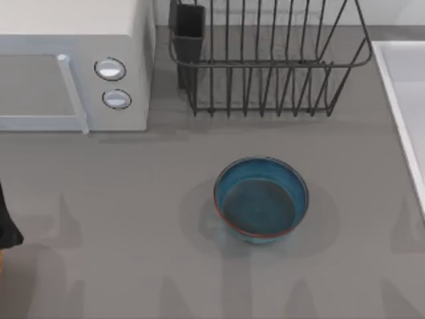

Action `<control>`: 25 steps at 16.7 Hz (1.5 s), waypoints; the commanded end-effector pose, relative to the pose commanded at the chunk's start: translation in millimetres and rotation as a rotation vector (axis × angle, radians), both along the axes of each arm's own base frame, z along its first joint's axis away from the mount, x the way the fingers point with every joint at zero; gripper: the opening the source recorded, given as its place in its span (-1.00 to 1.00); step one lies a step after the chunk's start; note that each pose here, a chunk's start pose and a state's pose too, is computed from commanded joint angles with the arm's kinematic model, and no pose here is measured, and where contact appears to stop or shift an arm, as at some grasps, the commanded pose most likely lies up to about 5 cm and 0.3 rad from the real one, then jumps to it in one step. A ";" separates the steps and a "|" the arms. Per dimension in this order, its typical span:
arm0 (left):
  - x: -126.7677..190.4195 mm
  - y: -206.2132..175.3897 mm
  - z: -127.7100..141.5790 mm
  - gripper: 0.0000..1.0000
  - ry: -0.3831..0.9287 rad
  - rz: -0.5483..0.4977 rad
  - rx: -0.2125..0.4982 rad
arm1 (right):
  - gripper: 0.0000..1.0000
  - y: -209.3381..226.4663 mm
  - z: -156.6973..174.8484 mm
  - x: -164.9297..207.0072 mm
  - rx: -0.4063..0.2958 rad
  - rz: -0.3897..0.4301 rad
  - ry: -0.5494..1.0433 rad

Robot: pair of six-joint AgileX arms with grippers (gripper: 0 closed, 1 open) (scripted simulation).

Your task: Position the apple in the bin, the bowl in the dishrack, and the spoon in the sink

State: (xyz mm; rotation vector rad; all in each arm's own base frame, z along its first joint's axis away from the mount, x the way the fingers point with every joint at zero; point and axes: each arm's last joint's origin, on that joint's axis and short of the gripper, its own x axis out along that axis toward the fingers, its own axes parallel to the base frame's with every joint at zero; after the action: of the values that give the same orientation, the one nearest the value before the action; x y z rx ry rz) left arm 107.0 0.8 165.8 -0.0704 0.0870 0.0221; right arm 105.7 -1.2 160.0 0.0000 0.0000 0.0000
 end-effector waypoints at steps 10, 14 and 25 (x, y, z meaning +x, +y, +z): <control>-1.3 -2.0 -5.8 1.00 -0.087 -0.022 0.070 | 1.00 0.1 1.7 0.1 0.007 0.000 0.008; -1.3 -2.0 -5.8 1.00 -0.087 -0.022 0.070 | 1.00 2.3 22.5 3.6 0.096 0.005 0.130; -1.3 -2.0 -5.8 1.00 -0.087 -0.022 0.070 | 1.00 53.1 52.9 115.5 0.292 -0.094 1.198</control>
State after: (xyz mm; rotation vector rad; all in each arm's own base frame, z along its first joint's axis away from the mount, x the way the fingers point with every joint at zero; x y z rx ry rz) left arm 105.7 -1.2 160.0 0.0000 0.0000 0.0000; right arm 221.2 51.9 212.9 0.2917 1.1984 -0.0942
